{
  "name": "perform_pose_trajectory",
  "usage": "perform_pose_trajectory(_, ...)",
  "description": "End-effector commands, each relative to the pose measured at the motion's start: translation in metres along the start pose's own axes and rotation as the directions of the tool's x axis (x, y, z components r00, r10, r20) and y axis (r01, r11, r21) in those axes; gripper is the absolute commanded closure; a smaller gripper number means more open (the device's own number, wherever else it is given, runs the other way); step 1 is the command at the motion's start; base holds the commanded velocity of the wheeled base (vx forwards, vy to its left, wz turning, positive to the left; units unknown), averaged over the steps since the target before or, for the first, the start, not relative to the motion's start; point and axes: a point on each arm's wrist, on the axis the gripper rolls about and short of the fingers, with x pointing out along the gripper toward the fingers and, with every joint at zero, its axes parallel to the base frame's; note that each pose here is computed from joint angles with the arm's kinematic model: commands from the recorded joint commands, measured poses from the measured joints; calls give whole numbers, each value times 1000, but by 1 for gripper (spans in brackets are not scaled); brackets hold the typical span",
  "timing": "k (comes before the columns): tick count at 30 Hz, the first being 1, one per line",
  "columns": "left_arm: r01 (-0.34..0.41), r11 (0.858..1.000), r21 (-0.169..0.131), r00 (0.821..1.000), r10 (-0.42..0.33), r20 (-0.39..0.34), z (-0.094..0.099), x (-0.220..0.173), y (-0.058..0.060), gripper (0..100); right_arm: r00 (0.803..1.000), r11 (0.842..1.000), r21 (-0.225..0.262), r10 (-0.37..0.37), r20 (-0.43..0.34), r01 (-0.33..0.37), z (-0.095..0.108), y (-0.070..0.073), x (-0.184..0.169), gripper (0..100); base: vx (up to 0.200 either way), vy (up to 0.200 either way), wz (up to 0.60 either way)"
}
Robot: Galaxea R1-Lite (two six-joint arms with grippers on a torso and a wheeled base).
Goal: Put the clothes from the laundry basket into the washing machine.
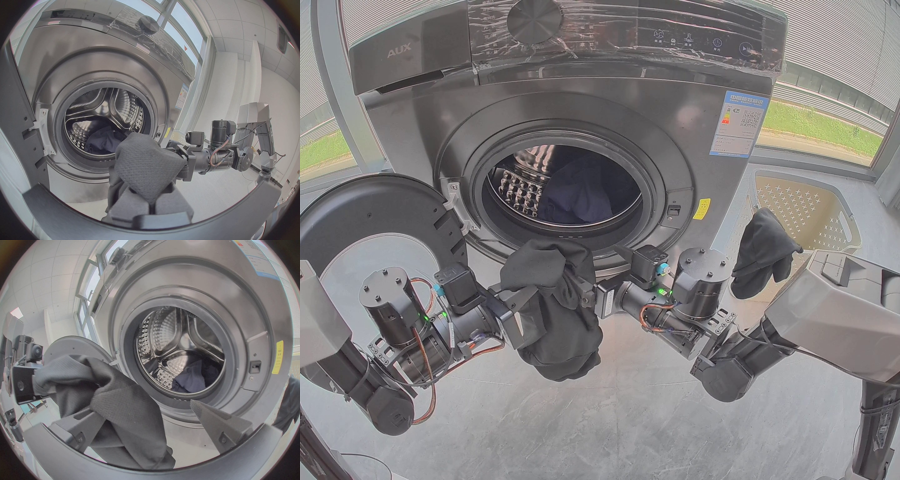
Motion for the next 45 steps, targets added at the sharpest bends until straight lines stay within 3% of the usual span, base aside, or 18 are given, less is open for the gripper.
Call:
perform_pose_trajectory(1, -3, 1000, -5, 1000, 3, -5, -2, 1, 1, 100, 999, 999, 2, 33, 29, -33, 3, 2, 2, 0, 0, 0, 0)
perform_pose_trajectory(2, -3, 1000, -5, 1000, 3, -5, -2, 1, 1, 100, 999, 999, 2, 37, 36, -38, 3, 2, 2, 0, 0, 0, 0)
perform_pose_trajectory(3, -1, 1000, -5, 1000, 1, -5, -2, 1, 1, 100, 998, 999, 2, 38, 42, -38, 4, 2, 3, 100, 0, 0, 0)
perform_pose_trajectory(10, -20, 1000, -2, 1000, 20, -7, -3, 0, 6, 100, 998, 999, 0, 41, 53, -41, 12, 2, -2, 100, 0, 0, 0)
perform_pose_trajectory(19, -37, 999, -7, 999, 37, -14, -6, 2, 12, 100, 996, 999, 2, 47, 80, -47, 40, 4, -24, 100, 0, 0, 0)
perform_pose_trajectory(23, -33, 999, -10, 999, 33, -23, -8, 1, 12, 100, 993, 998, 3, 65, 102, -66, 50, 11, -30, 100, 0, 0, 0)
perform_pose_trajectory(24, -23, 1000, -9, 999, 22, -28, -9, 1, 11, 0, 992, 998, 4, 69, 105, -69, 52, 13, -32, 100, 0, 0, 0)
perform_pose_trajectory(32, -6, 999, -34, 994, 2, -113, -32, 3, 12, 0, 983, 995, 9, 95, 158, -98, 73, 25, -40, 100, 0, 0, 0)
perform_pose_trajectory(36, -15, 998, -56, 980, 4, -201, -60, 7, 16, 0, 980, 995, 12, 99, 174, -103, 79, 27, -43, 100, 0, 0, 0)
perform_pose_trajectory(45, -19, 997, -72, 963, -1, -269, -80, 7, 17, 0, 972, 995, 12, 94, 213, -99, 89, 28, -37, 100, 0, 0, 0)
